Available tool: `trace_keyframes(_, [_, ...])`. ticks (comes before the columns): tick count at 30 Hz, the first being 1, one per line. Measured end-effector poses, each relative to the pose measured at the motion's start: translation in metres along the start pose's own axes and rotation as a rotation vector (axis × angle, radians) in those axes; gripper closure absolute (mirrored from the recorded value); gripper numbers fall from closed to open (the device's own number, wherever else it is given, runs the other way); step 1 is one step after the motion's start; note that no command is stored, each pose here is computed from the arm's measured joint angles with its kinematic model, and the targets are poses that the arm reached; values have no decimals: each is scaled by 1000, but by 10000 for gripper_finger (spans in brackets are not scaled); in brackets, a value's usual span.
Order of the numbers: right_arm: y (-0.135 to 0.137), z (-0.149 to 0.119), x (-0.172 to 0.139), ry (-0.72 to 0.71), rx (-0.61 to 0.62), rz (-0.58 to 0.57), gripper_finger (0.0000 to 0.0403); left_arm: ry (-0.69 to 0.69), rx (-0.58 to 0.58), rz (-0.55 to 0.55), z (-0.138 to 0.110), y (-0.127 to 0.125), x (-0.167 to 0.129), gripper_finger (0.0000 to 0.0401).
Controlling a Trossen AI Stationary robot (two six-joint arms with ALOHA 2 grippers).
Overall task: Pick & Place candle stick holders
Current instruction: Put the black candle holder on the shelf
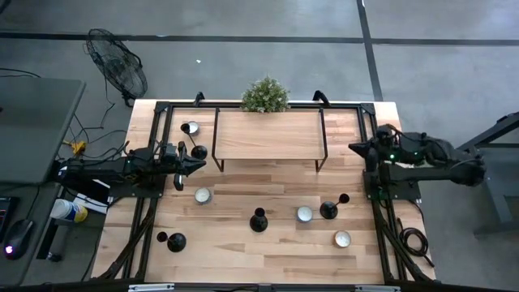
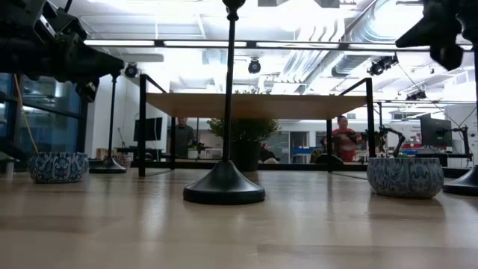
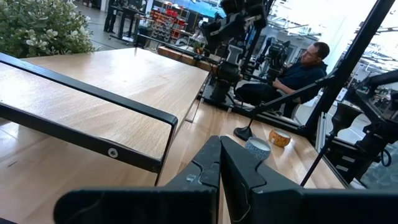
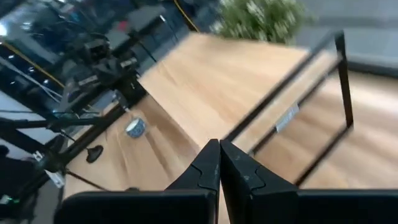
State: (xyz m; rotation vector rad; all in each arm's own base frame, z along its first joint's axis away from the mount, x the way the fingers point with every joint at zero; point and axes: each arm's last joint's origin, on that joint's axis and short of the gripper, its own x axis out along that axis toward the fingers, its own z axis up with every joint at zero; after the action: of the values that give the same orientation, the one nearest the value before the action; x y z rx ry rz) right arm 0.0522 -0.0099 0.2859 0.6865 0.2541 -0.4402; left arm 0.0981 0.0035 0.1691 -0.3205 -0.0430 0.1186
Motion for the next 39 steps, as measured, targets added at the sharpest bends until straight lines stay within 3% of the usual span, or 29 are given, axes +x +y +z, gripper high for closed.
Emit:
trace_keyframes(8, [29,30,-13,269,37,-48,402,0,0,0,0,0,0,400])
trace_keyframes(14, [46,50,-18,451,-11,-211,398,0,0,0,0,0,0,400])
trace_keyframes(22, [69,62,-4,654,-52,-397,322,0,0,0,0,0,0,400])
trace_keyframes(29, [83,47,9,780,-84,-373,258,0,0,0,0,0,0,400])
trace_keyframes(39, [87,13,-1,944,-92,-348,253,0,0,-1,0,0,0,400])
